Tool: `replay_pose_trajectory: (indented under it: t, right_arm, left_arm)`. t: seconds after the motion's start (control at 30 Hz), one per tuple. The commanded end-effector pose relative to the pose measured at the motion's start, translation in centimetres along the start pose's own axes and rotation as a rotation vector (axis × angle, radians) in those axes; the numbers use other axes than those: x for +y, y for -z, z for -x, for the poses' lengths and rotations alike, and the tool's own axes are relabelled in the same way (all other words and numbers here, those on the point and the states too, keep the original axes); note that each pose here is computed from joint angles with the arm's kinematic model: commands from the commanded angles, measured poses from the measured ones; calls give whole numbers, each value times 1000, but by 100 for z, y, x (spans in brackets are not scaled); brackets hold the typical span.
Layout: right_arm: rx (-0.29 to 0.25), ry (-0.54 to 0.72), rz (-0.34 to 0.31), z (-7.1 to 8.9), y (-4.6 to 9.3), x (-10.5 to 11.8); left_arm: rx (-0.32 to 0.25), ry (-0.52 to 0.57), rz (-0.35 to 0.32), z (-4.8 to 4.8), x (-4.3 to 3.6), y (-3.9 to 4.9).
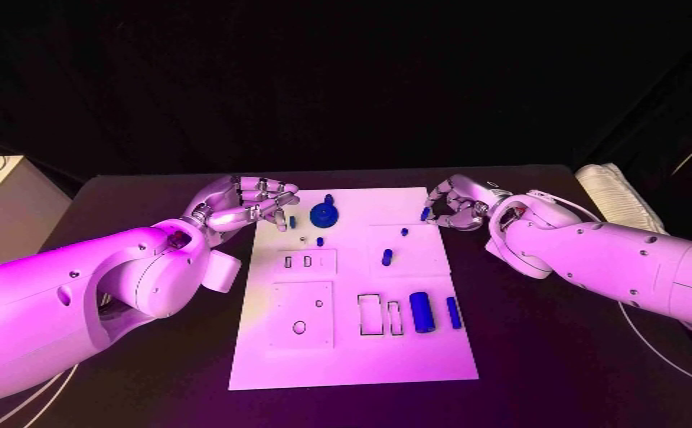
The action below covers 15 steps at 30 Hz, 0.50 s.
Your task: Assemble the parts on the task board
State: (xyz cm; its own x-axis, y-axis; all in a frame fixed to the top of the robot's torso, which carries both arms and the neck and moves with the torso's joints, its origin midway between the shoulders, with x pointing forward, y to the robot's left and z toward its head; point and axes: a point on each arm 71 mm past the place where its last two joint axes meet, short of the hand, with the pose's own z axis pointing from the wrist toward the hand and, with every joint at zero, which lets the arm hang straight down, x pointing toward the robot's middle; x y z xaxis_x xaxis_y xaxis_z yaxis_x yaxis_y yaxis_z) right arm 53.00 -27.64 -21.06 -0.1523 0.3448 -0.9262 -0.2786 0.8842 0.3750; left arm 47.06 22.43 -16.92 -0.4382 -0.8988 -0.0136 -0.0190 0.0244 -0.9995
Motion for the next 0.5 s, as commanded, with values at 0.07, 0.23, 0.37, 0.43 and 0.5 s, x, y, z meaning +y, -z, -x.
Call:
replay_pose_trajectory:
  t: [0.07,0.23,0.37,0.43,0.5]
  right_arm:
    - [8,10,15,-23,1,21]
    - [7,10,9,-21,4,15]
    - [1,10,0,-16,8,9]
    - [-7,9,-6,-11,11,7]
    - [-16,8,-12,-7,13,10]
  left_arm:
    - [20,2,-6,-19,-8,-2]
    - [20,0,-5,-15,-7,0]
    - [19,0,-5,-14,-7,0]
    - [19,0,-4,-13,-7,1]
    - [19,-1,-4,-12,-6,1]
